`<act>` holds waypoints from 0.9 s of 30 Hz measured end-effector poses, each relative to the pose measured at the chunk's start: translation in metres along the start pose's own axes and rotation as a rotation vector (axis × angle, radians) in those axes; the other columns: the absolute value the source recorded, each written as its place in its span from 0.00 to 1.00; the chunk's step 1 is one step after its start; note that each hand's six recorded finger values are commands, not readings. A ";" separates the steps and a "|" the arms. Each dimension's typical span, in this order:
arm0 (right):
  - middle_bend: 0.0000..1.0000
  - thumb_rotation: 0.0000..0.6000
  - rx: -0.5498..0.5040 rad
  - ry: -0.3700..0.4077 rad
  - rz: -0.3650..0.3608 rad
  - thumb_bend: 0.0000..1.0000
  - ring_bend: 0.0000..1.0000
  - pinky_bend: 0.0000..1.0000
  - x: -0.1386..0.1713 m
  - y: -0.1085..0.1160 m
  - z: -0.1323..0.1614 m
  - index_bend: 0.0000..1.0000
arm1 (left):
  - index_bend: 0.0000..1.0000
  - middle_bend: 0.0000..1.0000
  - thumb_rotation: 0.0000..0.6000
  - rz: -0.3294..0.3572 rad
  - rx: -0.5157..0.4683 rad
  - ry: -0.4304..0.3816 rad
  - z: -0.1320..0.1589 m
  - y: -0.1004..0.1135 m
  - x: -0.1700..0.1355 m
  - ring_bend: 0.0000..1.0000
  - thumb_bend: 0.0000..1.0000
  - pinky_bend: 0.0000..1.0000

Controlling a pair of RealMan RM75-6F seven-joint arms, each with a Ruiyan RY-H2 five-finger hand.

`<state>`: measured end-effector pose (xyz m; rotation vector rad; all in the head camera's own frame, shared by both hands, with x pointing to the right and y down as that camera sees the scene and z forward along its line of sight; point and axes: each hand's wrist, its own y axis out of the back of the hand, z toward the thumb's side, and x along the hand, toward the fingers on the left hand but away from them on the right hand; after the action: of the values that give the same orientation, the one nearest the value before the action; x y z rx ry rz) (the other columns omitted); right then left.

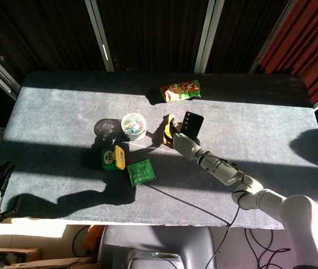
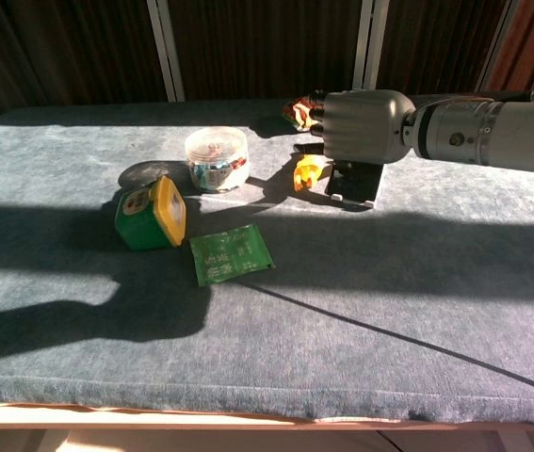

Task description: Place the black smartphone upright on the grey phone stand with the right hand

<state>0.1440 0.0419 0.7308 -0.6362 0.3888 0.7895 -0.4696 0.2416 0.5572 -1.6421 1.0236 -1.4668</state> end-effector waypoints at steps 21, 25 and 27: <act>0.00 1.00 -0.962 -0.576 0.014 0.27 0.00 0.03 0.195 0.013 -0.026 0.00 | 0.00 0.00 1.00 0.049 0.003 0.022 -0.003 0.007 -0.006 0.00 0.40 0.00; 0.00 1.00 -1.181 -0.657 0.070 0.27 0.00 0.01 0.240 -0.009 -0.007 0.00 | 0.00 0.00 1.00 0.048 0.009 0.015 -0.001 0.005 -0.006 0.00 0.40 0.00; 0.00 1.00 -1.270 -0.688 0.104 0.27 0.00 0.00 0.258 -0.021 0.004 0.00 | 0.00 0.00 1.00 0.044 0.018 0.012 0.001 0.003 -0.005 0.00 0.40 0.00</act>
<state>0.3277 0.1707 0.6008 -1.4401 -0.8074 1.2661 -0.4692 0.2451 0.5519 -1.5903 1.0441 -1.4541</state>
